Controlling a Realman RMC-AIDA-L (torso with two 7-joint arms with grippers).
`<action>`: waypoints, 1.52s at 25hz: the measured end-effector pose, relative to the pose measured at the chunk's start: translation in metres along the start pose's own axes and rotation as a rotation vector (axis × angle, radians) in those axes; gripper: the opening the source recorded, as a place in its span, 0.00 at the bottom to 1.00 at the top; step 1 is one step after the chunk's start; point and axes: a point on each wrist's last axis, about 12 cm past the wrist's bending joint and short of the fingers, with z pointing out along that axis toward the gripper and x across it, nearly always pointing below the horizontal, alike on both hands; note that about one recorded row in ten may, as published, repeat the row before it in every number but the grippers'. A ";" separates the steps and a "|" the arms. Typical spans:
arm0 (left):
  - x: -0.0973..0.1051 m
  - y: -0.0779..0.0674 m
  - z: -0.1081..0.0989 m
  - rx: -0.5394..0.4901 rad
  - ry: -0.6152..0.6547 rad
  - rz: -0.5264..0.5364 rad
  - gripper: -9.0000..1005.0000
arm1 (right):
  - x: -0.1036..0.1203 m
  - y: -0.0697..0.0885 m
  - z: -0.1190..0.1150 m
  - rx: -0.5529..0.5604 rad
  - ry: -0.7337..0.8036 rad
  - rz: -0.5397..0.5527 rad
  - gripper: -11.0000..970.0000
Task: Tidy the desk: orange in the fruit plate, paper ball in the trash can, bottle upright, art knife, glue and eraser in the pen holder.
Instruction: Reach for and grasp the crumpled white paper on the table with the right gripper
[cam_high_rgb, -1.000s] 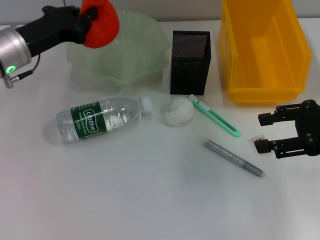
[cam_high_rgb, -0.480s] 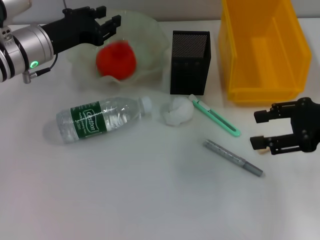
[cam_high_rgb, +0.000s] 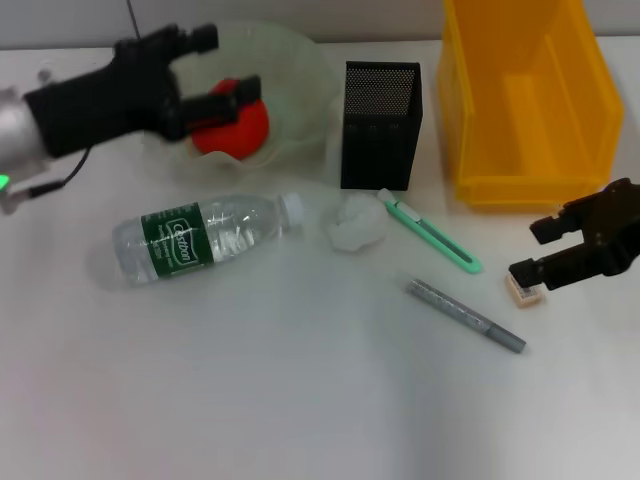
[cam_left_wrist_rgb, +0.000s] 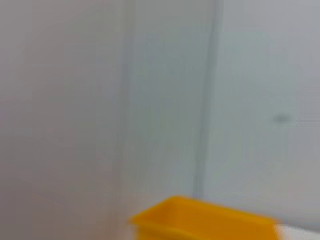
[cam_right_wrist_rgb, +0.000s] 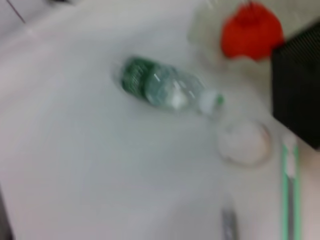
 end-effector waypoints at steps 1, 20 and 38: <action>0.000 -0.006 -0.009 0.041 -0.011 -0.006 0.74 | -0.005 0.002 0.000 0.023 0.037 0.010 0.75; 0.038 -0.060 -0.095 0.215 0.009 -0.054 0.85 | -0.065 0.013 0.050 0.390 0.481 0.299 0.75; 0.040 -0.058 -0.078 0.242 0.065 -0.045 0.85 | -0.048 -0.006 0.091 0.408 0.506 0.361 0.75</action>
